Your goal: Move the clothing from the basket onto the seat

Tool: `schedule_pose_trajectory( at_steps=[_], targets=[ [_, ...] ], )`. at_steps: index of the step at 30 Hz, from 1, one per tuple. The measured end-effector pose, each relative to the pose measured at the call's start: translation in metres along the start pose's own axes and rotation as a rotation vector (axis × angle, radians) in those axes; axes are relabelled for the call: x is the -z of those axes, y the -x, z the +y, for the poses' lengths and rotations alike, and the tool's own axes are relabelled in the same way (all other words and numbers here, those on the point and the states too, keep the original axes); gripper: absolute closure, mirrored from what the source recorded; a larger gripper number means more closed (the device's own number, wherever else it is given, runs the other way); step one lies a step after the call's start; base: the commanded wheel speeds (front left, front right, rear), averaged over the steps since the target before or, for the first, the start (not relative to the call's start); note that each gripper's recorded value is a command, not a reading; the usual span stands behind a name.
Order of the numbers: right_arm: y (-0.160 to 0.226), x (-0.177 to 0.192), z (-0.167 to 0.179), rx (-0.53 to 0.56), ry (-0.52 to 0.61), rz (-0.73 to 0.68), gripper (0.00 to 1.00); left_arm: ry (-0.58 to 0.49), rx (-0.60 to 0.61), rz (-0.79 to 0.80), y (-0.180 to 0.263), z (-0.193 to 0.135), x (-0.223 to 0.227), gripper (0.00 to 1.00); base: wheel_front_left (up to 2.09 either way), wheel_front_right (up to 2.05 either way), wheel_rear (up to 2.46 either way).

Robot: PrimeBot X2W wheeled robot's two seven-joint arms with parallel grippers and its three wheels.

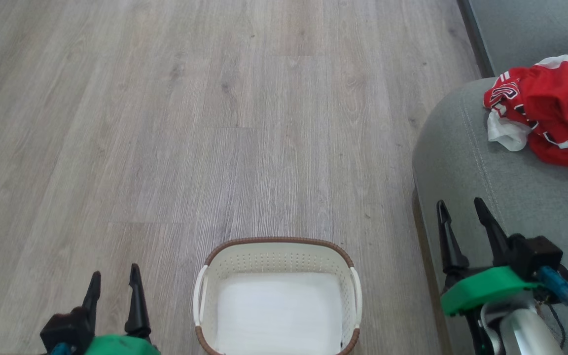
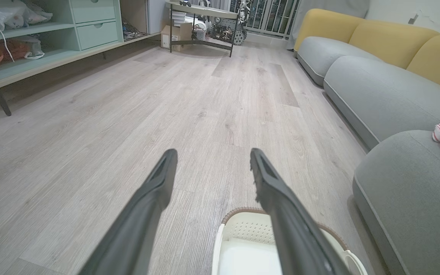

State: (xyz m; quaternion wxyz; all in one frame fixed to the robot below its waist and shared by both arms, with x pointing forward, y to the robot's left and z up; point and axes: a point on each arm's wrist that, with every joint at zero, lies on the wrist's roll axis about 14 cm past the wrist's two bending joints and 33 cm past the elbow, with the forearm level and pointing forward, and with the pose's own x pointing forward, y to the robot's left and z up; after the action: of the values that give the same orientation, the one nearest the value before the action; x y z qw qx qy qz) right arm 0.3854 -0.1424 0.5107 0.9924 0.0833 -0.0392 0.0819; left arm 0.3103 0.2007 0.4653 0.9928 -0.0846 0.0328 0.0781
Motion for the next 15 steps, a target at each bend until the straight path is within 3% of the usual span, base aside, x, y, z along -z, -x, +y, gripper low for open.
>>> schedule_pose_trajectory(
  at_steps=[15],
  targets=[
    [0.017,0.013,-0.005,0.021,-0.012,0.041,0.0,-0.013,0.026,0.007,0.002,-0.005,0.005,0.0,0.0,0.0,0.0]
  ],
)
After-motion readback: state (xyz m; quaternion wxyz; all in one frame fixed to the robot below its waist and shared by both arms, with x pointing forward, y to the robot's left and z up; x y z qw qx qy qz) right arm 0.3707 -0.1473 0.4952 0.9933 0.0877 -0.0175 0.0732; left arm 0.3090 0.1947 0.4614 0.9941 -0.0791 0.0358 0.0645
